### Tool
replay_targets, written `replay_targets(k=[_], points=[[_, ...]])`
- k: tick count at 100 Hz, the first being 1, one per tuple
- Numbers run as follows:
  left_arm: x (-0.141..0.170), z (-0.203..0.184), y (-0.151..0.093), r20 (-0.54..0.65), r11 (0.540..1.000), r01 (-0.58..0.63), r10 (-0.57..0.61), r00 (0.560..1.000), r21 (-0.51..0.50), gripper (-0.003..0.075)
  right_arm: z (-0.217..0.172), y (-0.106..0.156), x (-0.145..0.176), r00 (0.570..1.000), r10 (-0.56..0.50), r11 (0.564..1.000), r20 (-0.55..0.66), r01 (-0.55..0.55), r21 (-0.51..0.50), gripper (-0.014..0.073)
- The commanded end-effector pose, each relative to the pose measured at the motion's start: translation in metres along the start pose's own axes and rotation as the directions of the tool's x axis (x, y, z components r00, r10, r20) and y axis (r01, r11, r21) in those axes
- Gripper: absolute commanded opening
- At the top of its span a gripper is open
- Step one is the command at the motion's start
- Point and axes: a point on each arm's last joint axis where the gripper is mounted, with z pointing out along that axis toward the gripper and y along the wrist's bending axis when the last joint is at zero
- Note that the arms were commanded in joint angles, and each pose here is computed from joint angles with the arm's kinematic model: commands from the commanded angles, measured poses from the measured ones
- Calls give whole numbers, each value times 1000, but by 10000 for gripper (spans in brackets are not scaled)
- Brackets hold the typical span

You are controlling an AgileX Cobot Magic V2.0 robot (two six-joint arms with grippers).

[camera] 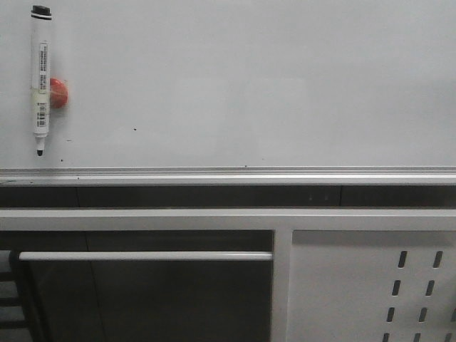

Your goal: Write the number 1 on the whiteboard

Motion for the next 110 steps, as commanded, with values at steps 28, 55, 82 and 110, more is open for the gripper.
replay_targets(k=[28, 55, 82, 110], points=[[13, 5, -4, 271, 995, -99, 85, 959, 35, 398, -2, 3, -17, 995, -8, 1000, 97, 11, -26, -71], [26, 32, -7, 280, 990, -120, 96, 955, 72, 398, 6, 7, -16, 998, -25, 995, 54, 30, -94, -71], [44, 56, -8, 315, 991, -97, 64, 947, 92, 398, 13, 8, -17, 999, -26, 995, 45, 30, -100, -71], [64, 70, -1, 259, 998, -58, 47, 965, 35, 398, 13, 8, -19, 998, -32, 994, 58, 38, -99, -71]])
